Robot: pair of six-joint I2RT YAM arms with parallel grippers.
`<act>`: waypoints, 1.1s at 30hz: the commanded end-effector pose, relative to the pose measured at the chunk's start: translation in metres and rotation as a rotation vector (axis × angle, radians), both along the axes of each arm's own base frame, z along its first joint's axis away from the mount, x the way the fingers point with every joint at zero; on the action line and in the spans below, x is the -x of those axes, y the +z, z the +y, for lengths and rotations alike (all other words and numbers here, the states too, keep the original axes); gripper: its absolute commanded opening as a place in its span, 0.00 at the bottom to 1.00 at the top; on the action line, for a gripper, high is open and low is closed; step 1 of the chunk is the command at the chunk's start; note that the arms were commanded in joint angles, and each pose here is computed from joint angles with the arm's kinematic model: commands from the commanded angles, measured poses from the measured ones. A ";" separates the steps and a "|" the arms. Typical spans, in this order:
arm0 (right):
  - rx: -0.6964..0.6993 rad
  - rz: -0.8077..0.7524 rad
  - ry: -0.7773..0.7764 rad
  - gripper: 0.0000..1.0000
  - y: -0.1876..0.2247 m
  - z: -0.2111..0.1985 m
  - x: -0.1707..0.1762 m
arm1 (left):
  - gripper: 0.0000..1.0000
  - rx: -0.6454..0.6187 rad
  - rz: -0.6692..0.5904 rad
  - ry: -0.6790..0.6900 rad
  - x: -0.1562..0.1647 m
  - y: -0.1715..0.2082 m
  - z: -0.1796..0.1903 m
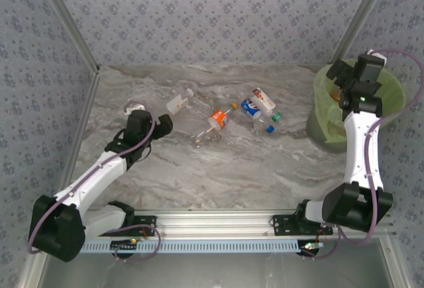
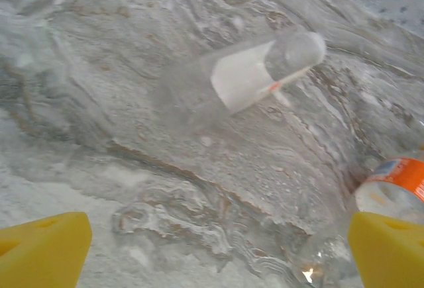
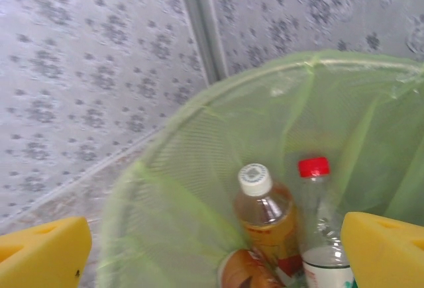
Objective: Put the plastic bottles in the bin
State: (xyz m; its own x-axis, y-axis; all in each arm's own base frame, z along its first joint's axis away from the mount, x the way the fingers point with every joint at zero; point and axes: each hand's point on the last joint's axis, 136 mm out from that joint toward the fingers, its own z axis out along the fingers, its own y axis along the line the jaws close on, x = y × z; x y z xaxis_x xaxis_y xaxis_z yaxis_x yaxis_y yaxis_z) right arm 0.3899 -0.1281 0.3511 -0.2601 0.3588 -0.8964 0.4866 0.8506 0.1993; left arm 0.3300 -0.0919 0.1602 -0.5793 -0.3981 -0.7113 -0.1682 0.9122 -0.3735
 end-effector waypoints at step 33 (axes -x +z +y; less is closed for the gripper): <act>0.082 -0.062 0.603 0.99 -0.008 0.199 0.029 | 0.99 -0.369 0.250 -0.618 -0.077 -0.036 -0.015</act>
State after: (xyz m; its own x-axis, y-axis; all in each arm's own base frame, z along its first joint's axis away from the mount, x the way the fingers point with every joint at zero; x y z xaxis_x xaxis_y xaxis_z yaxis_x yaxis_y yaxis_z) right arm 0.3602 0.0716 0.3361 -0.3726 0.1110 -0.9213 -0.0972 0.9827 0.1577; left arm 0.4043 -0.1019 0.1258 -0.7962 0.1704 -0.5805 0.2597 0.9629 -0.0735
